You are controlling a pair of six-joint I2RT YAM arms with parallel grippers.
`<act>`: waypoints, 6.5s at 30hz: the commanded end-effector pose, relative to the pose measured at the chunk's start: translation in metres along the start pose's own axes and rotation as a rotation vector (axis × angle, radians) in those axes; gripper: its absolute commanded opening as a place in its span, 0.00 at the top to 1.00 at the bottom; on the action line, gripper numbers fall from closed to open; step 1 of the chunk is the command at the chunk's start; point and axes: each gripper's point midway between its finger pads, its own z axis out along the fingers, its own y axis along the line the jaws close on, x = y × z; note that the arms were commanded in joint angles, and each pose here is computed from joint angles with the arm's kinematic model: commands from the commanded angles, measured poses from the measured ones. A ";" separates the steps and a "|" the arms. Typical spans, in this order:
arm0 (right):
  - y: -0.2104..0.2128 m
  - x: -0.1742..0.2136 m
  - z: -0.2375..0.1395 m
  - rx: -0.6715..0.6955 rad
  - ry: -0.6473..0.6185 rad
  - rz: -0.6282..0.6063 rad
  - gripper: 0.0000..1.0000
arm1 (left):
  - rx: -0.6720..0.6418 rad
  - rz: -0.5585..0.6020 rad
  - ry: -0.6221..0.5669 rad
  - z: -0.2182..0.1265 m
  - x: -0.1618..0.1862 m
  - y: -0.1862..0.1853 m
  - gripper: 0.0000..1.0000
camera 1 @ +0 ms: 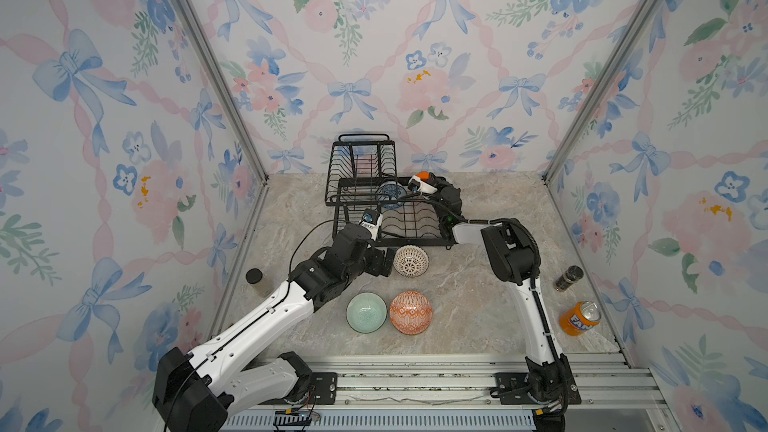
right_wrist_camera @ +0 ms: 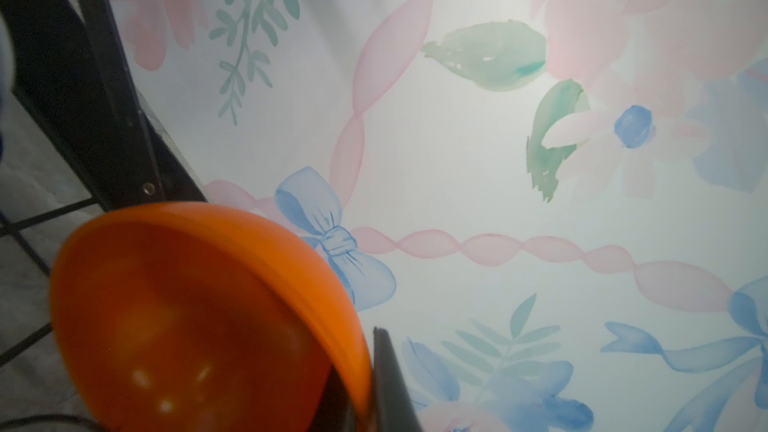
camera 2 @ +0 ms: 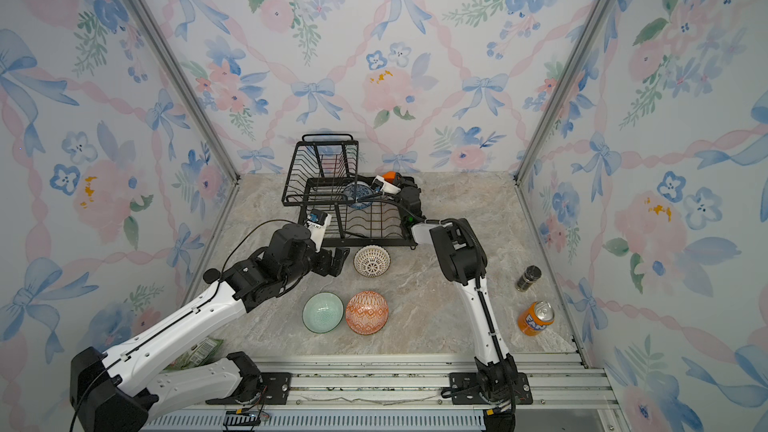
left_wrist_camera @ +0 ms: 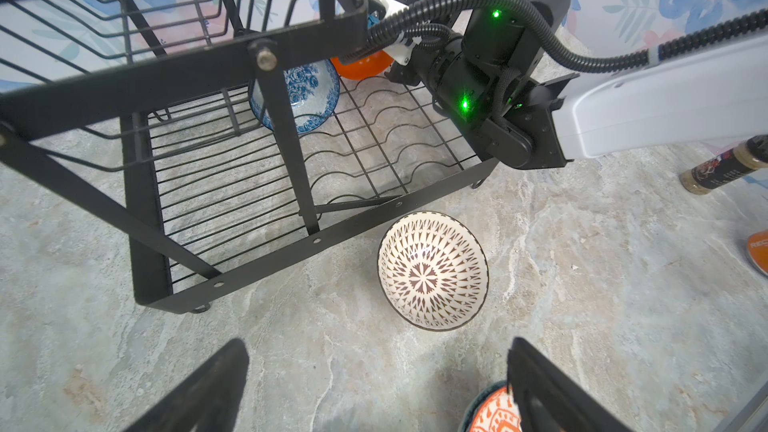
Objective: Load the bowls into the dish rack
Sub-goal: 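Carry the orange bowl with the right gripper into the rack's lower tier, then lower the orange bowl upright into the rack slots beside the blue bowl, then open the right gripper and withdraw it from the rack toward the robot, then move the left gripper down over the orange-patterned bowl's rim, then close the left gripper on the orange-patterned bowl rim and lift it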
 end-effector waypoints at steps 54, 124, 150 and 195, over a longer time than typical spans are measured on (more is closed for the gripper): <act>-0.073 -0.040 -0.086 -0.023 0.080 0.298 0.03 | -0.053 -0.022 0.009 0.006 0.009 0.014 0.02; -0.063 -0.046 -0.330 -0.663 0.654 0.962 0.03 | 0.193 -0.006 0.230 0.032 0.092 -0.054 0.16; -0.055 -0.041 -0.329 -0.682 0.676 0.960 0.03 | 0.204 0.072 0.492 0.038 0.173 -0.066 0.60; -0.063 -0.032 -0.332 -0.656 0.675 0.956 0.03 | 0.175 0.071 0.493 0.038 0.166 -0.064 0.95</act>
